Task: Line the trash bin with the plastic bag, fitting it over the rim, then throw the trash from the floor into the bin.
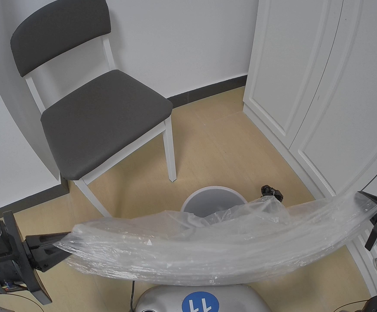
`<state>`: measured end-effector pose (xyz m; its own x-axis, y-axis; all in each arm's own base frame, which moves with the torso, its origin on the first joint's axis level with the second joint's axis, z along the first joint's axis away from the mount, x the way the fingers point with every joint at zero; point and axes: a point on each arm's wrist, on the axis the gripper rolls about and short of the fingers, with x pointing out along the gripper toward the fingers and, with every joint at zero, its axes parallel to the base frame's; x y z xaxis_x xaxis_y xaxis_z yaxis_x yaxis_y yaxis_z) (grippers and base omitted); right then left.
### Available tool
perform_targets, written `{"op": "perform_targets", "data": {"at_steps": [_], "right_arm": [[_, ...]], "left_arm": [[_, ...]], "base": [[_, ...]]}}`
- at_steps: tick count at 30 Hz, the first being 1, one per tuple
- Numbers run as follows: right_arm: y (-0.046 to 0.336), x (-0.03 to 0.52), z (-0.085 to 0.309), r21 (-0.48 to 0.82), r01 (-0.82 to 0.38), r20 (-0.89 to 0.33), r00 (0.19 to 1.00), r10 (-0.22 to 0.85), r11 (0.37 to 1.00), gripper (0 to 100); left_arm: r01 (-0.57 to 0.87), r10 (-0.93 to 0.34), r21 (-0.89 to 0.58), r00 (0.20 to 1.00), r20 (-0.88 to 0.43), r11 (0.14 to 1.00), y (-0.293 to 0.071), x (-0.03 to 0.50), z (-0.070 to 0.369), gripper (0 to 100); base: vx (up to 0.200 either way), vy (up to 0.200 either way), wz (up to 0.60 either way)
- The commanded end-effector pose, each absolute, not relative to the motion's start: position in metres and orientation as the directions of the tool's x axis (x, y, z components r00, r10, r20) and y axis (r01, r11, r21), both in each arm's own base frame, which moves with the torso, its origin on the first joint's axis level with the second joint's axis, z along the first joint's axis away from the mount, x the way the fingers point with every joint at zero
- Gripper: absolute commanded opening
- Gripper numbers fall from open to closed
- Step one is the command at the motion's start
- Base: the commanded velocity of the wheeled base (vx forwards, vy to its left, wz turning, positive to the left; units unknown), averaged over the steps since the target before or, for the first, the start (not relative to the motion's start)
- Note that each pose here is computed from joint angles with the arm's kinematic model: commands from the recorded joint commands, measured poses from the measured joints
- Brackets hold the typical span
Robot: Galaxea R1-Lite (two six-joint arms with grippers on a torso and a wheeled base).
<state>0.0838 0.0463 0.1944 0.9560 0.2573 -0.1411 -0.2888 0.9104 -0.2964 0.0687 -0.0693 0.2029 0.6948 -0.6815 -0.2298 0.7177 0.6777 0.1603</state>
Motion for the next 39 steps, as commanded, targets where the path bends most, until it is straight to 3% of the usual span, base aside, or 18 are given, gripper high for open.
{"op": "perform_targets", "data": {"at_steps": [1, 11, 25, 31, 39], "right_arm": [[0.051, 0.088, 0.188, -0.303, -0.328, -0.181, 0.942, 0.284, 0.895, 0], [0.061, 0.089, 0.183, -0.288, -0.413, -0.214, 0.907, 0.362, 0.864, 0], [0.08, 0.085, 0.187, -0.034, -0.678, -0.178, 0.727, 0.663, 0.735, 0], [0.091, 0.087, 0.188, 0.043, -0.711, -0.159, 0.689, 0.708, 0.702, 0], [0.108, 0.093, 0.194, 0.181, -0.728, -0.083, 0.659, 0.748, 0.662, 0]], "left_arm": [[0.748, -0.694, 0.157, 0.659, -0.29, 0.645, -0.079, 0.073, 0.194, 0], [0.793, -0.738, 0.13, 0.603, -0.303, 0.595, -0.105, 0.083, 0.179, 0], [0.846, -0.867, -0.191, 0.481, -0.132, 0.498, -0.152, 0.081, 0.187, 0], [0.823, -0.883, -0.336, 0.464, -0.067, 0.458, -0.182, 0.09, 0.181, 0], [0.751, -0.856, -0.473, 0.517, -0.014, 0.461, -0.216, 0.107, 0.17, 0]], "base": [[0.0, 0.0, 0.0], [0.0, 0.0, 0.0], [0.0, 0.0, 0.0], [0.0, 0.0, 0.0], [0.0, 0.0, 0.0]]}}
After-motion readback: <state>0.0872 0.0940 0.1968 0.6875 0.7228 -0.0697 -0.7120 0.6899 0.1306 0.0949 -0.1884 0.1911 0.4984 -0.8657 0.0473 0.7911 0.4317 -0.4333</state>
